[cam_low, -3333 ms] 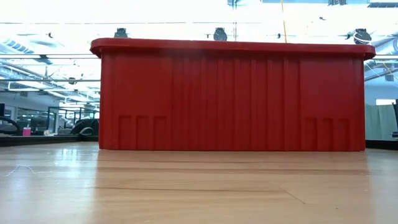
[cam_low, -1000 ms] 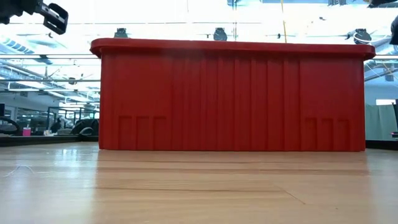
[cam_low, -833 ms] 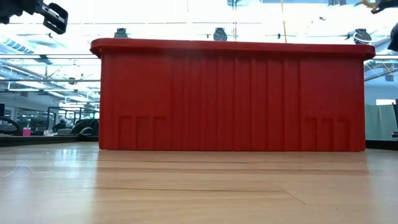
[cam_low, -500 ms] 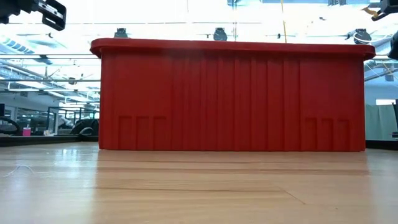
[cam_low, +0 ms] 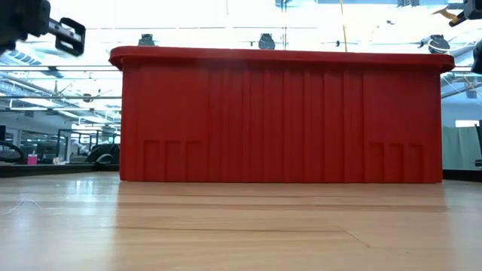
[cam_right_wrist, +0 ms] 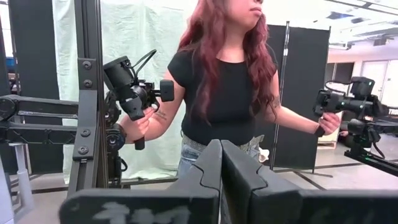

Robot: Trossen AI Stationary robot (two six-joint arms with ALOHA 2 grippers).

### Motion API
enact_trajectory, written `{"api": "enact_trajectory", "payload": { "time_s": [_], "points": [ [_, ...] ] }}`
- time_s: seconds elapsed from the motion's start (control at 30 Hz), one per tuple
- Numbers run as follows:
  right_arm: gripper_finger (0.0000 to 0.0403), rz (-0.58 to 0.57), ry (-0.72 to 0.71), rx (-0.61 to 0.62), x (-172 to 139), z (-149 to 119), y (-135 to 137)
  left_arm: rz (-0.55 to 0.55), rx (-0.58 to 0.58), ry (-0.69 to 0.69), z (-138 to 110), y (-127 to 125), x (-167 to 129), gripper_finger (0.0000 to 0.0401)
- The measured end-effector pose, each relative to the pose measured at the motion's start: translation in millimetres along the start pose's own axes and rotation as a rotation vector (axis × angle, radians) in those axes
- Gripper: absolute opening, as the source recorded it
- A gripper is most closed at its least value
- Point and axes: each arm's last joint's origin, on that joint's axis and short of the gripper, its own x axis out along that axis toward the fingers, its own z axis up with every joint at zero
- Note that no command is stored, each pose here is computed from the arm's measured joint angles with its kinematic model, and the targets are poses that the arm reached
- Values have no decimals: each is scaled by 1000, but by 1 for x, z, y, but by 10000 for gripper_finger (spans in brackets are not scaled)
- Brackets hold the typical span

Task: Pick and place slides into bin
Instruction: Return to Home Position

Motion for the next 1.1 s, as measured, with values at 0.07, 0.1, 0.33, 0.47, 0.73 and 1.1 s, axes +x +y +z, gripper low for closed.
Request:
{"api": "enact_trajectory", "payload": {
  "time_s": [0.07, 0.1, 0.33, 0.47, 0.73, 1.1],
  "points": [
    [0, 0, 0, 0, 0, 0, 0, -22, -17, -17, -12, 1, 1, 2],
    [0, 0, 0, 0, 0, 0, 0, -31, -30, -17, -17, 2, 2, 4],
    [0, -1, 8, 22, 0, -2, -1, -141, -28, 34, -21, -2, 2, 11],
    [0, -4, 15, 42, 0, -3, -1, -223, 3, 49, -23, -5, 2, 2],
    [0, -6, 25, 0, 0, -5, -2, -269, 24, 66, -25, -7, 2, 18],
    [0, -13, 39, 0, 0, -8, -3, -219, 1, 71, -25, -6, 3, 7]
  ]
}}
